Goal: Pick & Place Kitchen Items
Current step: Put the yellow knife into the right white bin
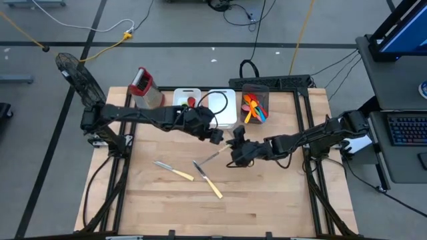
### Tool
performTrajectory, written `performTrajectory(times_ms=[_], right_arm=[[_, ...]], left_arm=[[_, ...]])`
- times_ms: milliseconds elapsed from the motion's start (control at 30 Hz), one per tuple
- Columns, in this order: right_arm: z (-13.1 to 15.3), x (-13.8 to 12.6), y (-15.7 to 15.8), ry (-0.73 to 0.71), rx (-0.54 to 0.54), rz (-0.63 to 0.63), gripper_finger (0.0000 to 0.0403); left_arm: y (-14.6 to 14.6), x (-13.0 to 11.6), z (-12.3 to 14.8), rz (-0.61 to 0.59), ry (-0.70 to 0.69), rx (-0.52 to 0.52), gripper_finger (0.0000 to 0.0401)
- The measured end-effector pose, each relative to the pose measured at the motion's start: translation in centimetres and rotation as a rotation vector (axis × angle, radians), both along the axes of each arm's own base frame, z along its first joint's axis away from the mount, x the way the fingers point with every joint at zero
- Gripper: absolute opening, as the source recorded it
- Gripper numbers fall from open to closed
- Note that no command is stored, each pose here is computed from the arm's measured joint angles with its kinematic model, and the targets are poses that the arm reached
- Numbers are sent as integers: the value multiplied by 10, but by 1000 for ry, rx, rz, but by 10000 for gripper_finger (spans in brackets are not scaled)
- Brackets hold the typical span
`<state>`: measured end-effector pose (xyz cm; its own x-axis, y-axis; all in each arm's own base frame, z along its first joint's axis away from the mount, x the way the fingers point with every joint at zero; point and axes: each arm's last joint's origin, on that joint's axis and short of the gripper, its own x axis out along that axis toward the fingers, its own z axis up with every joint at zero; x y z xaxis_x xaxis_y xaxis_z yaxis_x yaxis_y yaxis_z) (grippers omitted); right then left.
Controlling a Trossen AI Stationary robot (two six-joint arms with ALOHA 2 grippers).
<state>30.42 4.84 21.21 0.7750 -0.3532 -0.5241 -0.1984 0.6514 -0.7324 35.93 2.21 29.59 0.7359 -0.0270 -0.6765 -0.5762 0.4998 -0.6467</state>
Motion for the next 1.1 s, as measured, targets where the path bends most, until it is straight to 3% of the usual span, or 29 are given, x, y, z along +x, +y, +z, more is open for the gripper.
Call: performTrajectory(times_ms=[200,400,633,733,867,1100], right_arm=[[-8,-13,-7,107,90,-112,38],[-10,-29,-25,169,213,-303,38],[-4,-44,-48,216,437,-441,38],[-2,-50,-58,248,470,-509,38],[4,-53,-71,278,593,-591,38],[25,-44,-87,183,760,-649,38]], left_arm=[[14,-7,-6,-3,89,67,211],[14,-14,-12,-53,196,238,211],[5,-20,-16,-103,292,362,211],[3,-20,-16,-102,306,383,211],[-3,-26,-9,-129,304,435,211],[-10,-48,8,-135,243,537,212]])
